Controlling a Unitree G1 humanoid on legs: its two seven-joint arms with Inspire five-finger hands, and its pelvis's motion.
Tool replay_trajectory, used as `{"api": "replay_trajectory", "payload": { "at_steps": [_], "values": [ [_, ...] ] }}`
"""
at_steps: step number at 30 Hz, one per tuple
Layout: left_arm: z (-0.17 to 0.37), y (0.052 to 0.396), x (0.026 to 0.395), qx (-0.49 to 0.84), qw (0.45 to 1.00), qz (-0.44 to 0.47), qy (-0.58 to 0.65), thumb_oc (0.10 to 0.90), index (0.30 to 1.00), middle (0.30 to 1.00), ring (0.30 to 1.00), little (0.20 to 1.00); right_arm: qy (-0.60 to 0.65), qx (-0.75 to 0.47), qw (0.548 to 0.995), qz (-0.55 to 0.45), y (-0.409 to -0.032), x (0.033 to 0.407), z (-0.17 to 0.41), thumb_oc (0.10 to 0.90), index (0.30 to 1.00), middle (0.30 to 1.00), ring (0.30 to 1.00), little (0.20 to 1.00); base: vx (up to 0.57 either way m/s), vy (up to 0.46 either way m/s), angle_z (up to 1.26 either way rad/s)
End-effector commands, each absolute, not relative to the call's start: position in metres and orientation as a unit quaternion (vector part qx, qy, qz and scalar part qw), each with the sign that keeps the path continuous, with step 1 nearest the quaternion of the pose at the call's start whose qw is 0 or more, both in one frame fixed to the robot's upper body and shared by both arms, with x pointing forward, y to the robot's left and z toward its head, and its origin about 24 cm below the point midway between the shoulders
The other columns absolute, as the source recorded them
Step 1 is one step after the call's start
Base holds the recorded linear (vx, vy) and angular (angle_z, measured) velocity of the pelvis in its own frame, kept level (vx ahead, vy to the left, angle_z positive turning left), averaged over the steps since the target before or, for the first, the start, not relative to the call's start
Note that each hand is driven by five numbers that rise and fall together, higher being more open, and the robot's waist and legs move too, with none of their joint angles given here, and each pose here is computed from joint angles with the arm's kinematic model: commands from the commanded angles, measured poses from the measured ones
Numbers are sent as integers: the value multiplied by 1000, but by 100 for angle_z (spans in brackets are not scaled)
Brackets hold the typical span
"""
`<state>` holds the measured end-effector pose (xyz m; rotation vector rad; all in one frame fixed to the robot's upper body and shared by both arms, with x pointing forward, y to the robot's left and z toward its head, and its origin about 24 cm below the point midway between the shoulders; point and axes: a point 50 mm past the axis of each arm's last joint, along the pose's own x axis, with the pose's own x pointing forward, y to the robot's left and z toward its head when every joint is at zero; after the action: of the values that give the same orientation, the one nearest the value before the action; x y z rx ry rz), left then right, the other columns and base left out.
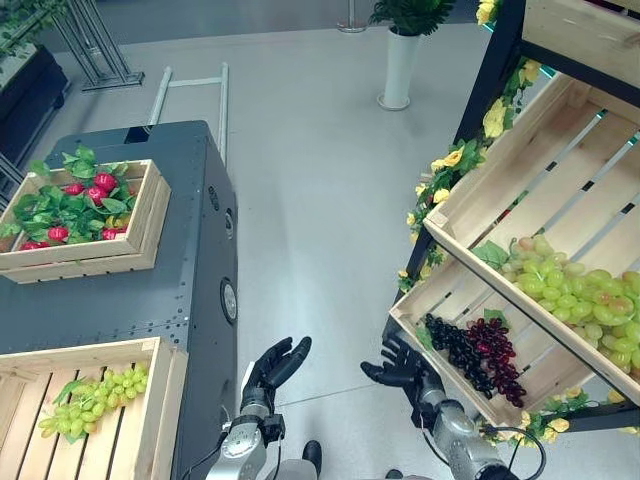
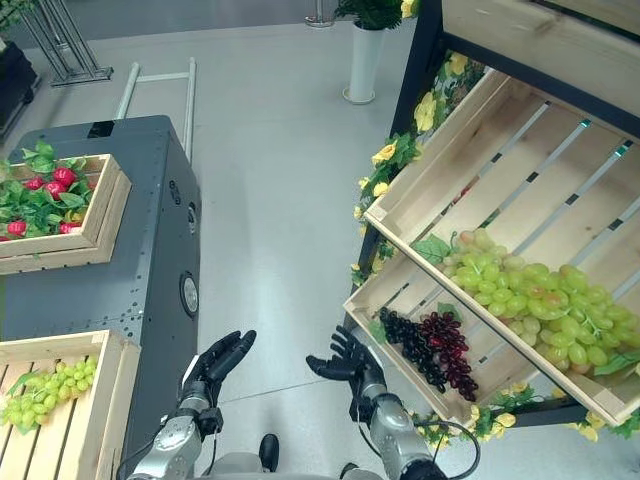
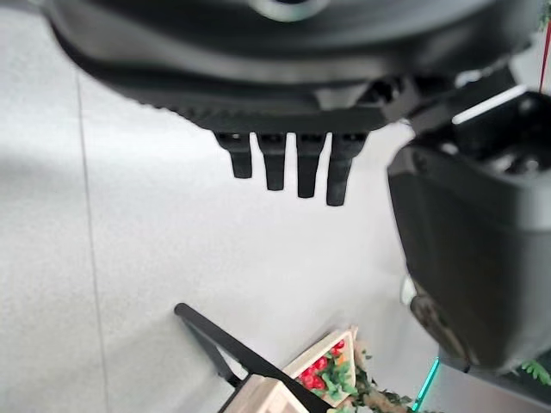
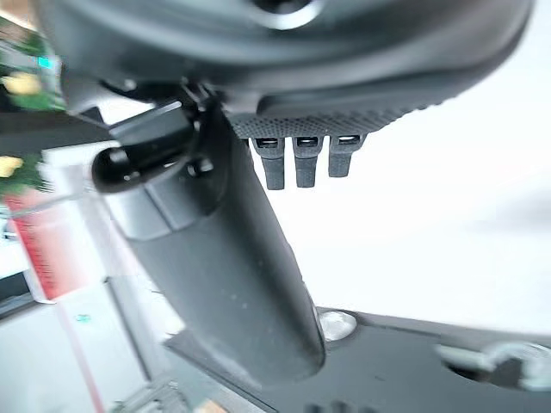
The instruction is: Pick up the fruits from the basket on one side to the basket on the other side
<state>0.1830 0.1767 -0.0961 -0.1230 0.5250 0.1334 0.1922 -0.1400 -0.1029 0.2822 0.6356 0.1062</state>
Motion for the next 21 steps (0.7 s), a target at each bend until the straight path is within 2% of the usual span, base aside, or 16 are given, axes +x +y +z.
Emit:
{"api": "replay_trajectory", "payload": {
  "at_steps": [1,7,12,16,21],
  "values": [
    [-59,152,229,-26,988,-40,148,800,900,900,900,900,209,176,958,91,-121,218,-70,800,900,900,900,900,-87,138,102],
    [-33,139,250,2,992,-104,77,800,900,900,900,900,159,174,969,71,-127,243,-51,800,900,900,900,900,-80,153,83],
    [-31,131,246,-24,982,-169,82,800,900,900,900,900,164,176,969,56,-136,238,-54,800,900,900,900,900,111,191,35],
    [-37,125,237,-34,971,-209,109,800,900,900,900,900,178,190,964,56,-136,226,-61,800,900,900,900,900,305,-190,65],
    [-33,105,242,-33,960,-263,92,800,900,900,900,900,183,198,963,28,-143,230,-68,800,900,900,900,900,211,-319,103]
  ]
}}
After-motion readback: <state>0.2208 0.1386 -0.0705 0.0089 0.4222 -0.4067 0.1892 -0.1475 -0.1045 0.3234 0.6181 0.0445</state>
